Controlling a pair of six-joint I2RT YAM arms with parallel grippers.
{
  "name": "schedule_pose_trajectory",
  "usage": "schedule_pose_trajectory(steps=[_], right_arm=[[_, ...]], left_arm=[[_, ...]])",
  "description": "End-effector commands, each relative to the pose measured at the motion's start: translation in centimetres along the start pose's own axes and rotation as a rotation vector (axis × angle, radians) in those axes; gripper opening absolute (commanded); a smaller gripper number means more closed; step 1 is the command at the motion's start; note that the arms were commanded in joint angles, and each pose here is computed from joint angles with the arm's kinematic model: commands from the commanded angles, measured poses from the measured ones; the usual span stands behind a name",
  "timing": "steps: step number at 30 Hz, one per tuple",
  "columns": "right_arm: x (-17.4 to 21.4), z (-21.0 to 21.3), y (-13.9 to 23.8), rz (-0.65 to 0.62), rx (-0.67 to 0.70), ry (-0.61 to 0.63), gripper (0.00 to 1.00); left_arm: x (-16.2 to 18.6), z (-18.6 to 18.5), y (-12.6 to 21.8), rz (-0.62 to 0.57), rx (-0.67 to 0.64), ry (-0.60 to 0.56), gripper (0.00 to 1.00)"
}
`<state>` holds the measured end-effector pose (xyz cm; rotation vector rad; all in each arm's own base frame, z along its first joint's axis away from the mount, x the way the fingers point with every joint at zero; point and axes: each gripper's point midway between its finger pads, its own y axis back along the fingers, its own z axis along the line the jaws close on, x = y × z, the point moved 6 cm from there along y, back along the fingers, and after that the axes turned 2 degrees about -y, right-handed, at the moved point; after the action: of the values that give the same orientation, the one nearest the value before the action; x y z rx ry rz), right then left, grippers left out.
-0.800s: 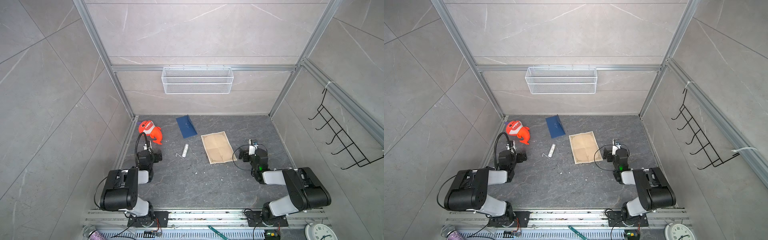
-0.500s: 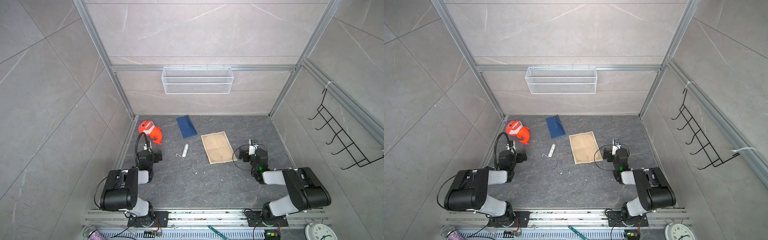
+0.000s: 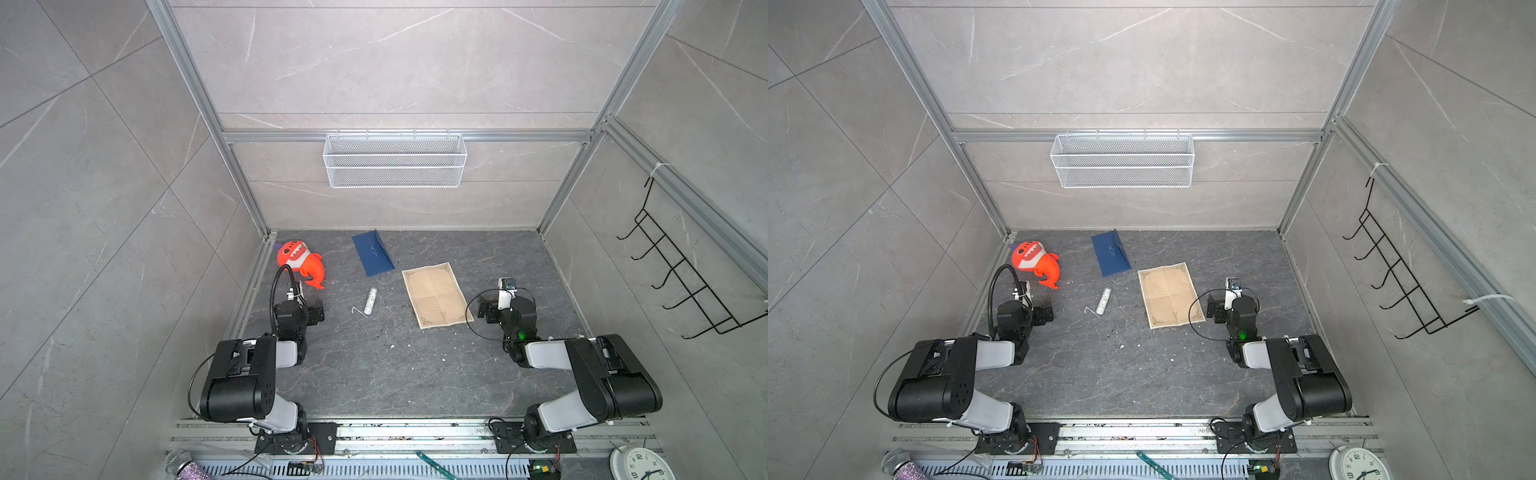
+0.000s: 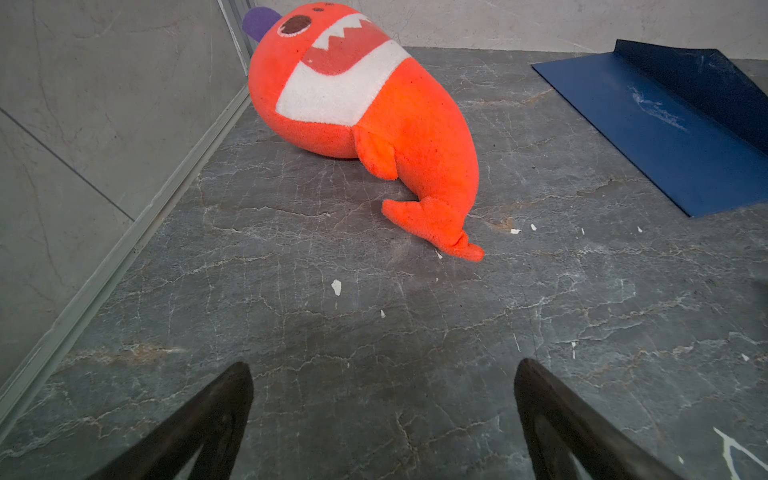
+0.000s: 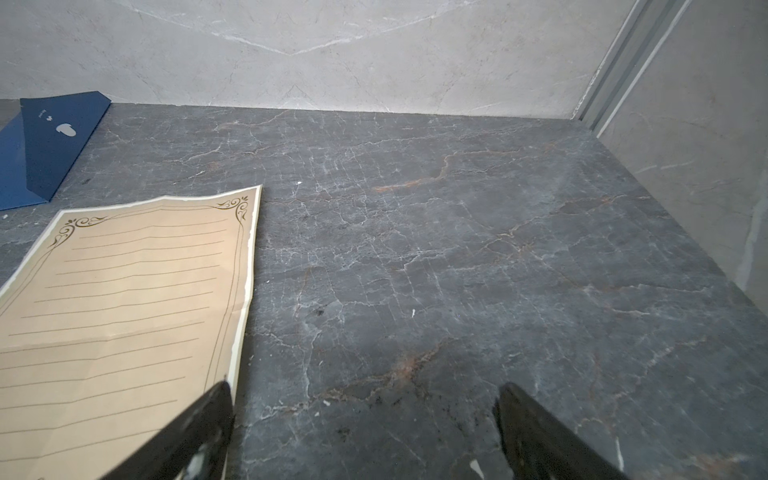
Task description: Place the letter into the envelope and seal it
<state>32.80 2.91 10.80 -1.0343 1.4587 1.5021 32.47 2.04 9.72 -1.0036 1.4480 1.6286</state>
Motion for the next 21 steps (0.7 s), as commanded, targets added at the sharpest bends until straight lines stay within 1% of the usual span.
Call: schedule_pose_trajectory(steps=[1,5,7,10,11,13,14,17,20,21], right_arm=[[-0.6,0.0,-0.3,-0.009,-0.009,0.010,0.99],[-0.7,0.0,-0.3,-0.012,-0.008,0.012,0.99],[-1.0,0.0,-0.3,-0.016,-0.006,0.015,0.99],[-2.4,-0.1,0.5,0.030,0.003,0.016,0.99],[-3.3,-0.1,1.2,0.047,0.006,0.003,0.99],[-5.2,0.0,2.8,0.031,-0.003,-0.057,0.99],[-6.1,0.2,3.7,0.012,-0.032,-0.090,0.99],[-8.0,0.9,6.2,-0.015,-0.100,-0.220,0.99],[-8.8,1.5,8.2,-0.002,-0.168,-0.347,0.99],[-8.8,1.8,8.8,0.014,-0.196,-0.384,0.99]], left_arm=[[-1.2,0.0,0.0,-0.048,0.009,0.020,1.00],[-1.2,0.1,0.1,-0.049,0.001,0.021,1.00],[-1.5,0.4,0.4,-0.068,-0.030,0.027,1.00],[-2.7,0.7,2.4,-0.095,-0.056,0.032,1.00],[-3.2,1.0,3.3,-0.082,-0.076,0.061,1.00],[-3.9,1.5,5.2,-0.039,-0.111,0.117,1.00],[-4.4,1.5,6.3,-0.039,-0.114,0.151,1.00],[-5.0,1.3,9.2,-0.037,-0.079,0.261,1.00],[-6.1,0.4,12.1,-0.053,0.028,0.379,1.00],[-6.5,-0.1,12.8,-0.062,0.087,0.406,1.00]])
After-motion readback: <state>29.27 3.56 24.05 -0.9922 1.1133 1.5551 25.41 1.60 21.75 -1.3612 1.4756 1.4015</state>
